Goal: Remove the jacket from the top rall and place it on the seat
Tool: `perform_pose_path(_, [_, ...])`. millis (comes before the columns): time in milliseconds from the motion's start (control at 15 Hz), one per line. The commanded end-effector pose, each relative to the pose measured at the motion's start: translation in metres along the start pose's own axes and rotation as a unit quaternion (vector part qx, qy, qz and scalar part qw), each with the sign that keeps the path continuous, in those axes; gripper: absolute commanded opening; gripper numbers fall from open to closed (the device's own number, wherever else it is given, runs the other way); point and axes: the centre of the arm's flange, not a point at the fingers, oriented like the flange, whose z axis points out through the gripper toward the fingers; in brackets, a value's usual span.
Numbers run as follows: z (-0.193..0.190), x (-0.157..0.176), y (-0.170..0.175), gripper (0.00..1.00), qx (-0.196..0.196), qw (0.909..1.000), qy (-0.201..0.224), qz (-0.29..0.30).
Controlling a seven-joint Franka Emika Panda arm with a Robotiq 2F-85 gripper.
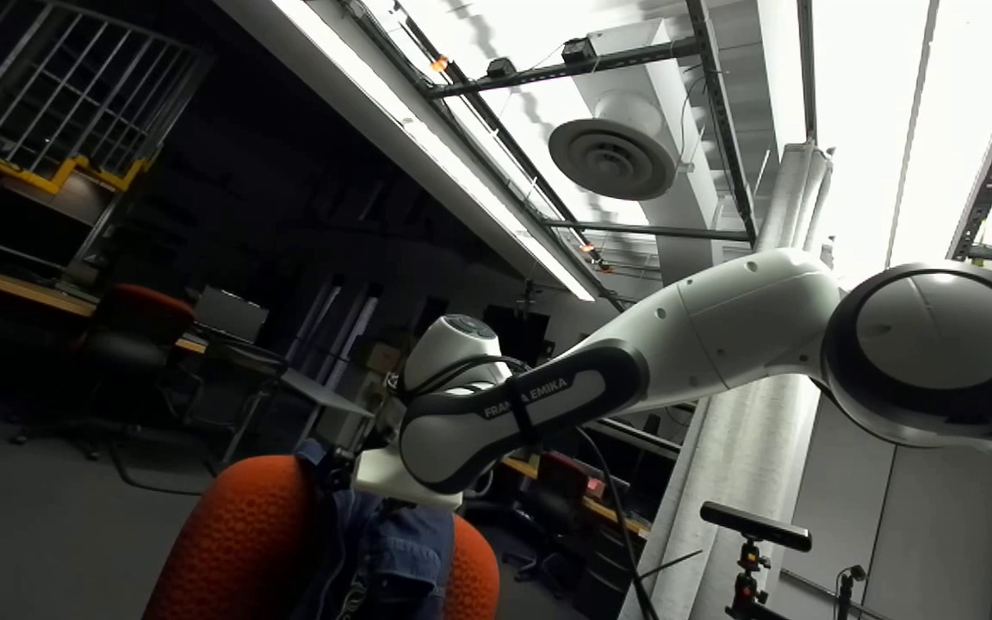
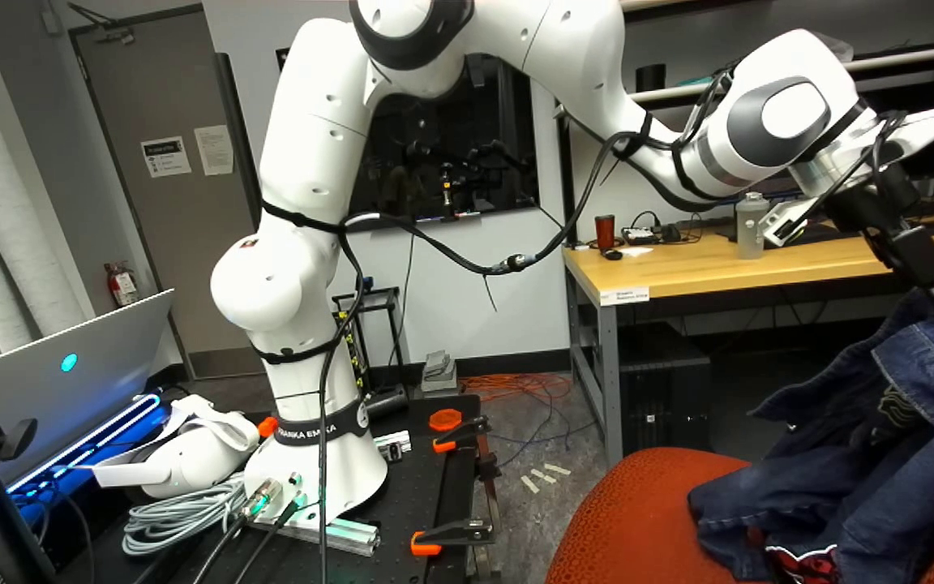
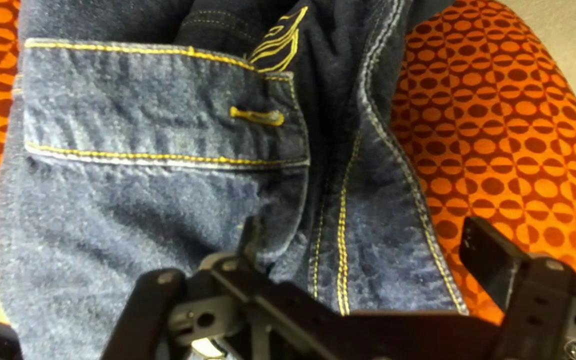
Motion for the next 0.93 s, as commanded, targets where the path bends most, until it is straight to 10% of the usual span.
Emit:
perform_pose_path(0, [0.010,0.005,-0.006,0.98,-0.006,0.9998,0.021,0.002])
perform_pose_path(67, [0.011,0.005,-0.006,0.74,-0.007,0.9998,0.020,0.002])
perform_pose_path(867, [-0.003,0.027,0.021,0.00,-0.013,0.9991,0.014,0.038])
